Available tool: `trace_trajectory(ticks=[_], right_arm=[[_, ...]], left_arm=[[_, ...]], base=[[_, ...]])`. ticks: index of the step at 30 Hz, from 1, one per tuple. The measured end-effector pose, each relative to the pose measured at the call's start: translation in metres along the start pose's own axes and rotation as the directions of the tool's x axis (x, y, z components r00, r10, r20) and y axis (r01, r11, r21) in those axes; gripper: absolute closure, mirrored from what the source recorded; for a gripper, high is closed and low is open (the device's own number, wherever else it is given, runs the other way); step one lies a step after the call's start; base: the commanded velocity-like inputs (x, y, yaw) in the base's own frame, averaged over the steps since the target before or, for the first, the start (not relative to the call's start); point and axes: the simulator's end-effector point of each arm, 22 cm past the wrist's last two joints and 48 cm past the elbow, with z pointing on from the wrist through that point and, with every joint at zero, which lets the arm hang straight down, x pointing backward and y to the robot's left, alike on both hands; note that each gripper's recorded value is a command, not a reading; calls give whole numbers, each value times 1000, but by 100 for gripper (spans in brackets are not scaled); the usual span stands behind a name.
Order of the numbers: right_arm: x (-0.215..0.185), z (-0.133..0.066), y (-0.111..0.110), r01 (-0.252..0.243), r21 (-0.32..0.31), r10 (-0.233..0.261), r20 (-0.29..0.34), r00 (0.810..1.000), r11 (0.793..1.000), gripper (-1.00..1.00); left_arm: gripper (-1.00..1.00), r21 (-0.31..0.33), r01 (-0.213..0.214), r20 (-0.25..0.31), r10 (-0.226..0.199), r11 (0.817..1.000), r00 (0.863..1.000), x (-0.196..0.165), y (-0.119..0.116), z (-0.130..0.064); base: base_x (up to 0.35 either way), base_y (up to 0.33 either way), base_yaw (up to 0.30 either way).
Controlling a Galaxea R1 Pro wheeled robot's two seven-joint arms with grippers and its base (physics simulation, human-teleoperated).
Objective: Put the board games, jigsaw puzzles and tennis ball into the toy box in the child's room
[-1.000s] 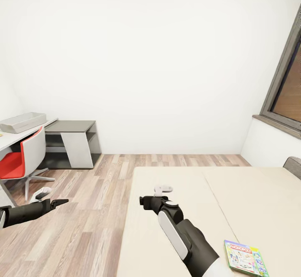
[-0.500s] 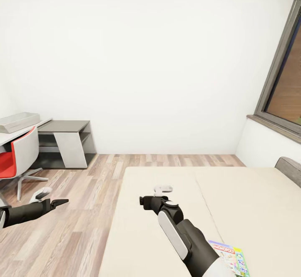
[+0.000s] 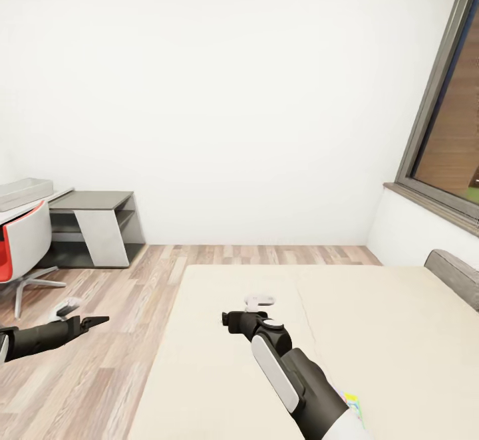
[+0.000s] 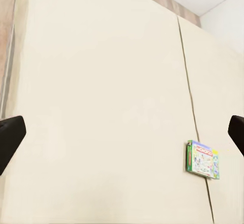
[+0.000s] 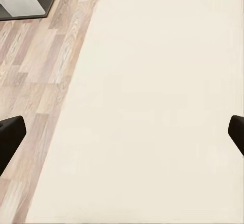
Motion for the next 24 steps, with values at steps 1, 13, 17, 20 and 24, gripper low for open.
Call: trace_trajectory(ticks=[1, 13, 17, 20, 24], right_arm=[[0, 0, 0, 0, 0, 0, 0, 1000, 1000, -100], [1, 0, 0, 0, -1, 0, -1, 1000, 1000, -100], [1, 0, 0, 0, 0, 0, -1, 1000, 1000, -100], [1, 0, 0, 0, 0, 0, -1, 1000, 1000, -100], [0, 0, 0, -1, 1, 1, -1, 1000, 1000, -100]], left_arm=[[-100, 0, 0, 0, 0, 1000, 1000, 0, 0, 0], [-100, 0, 0, 0, 0, 1000, 1000, 0, 0, 0], [-100, 0, 0, 0, 0, 1000, 1000, 0, 0, 0], [-100, 0, 0, 0, 0, 1000, 1000, 0, 0, 0], [-100, 0, 0, 0, 0, 1000, 1000, 0, 0, 0]], base=[[0, -295, 0], [0, -295, 0], [0, -295, 0], [0, -295, 0], [0, -296, 0]])
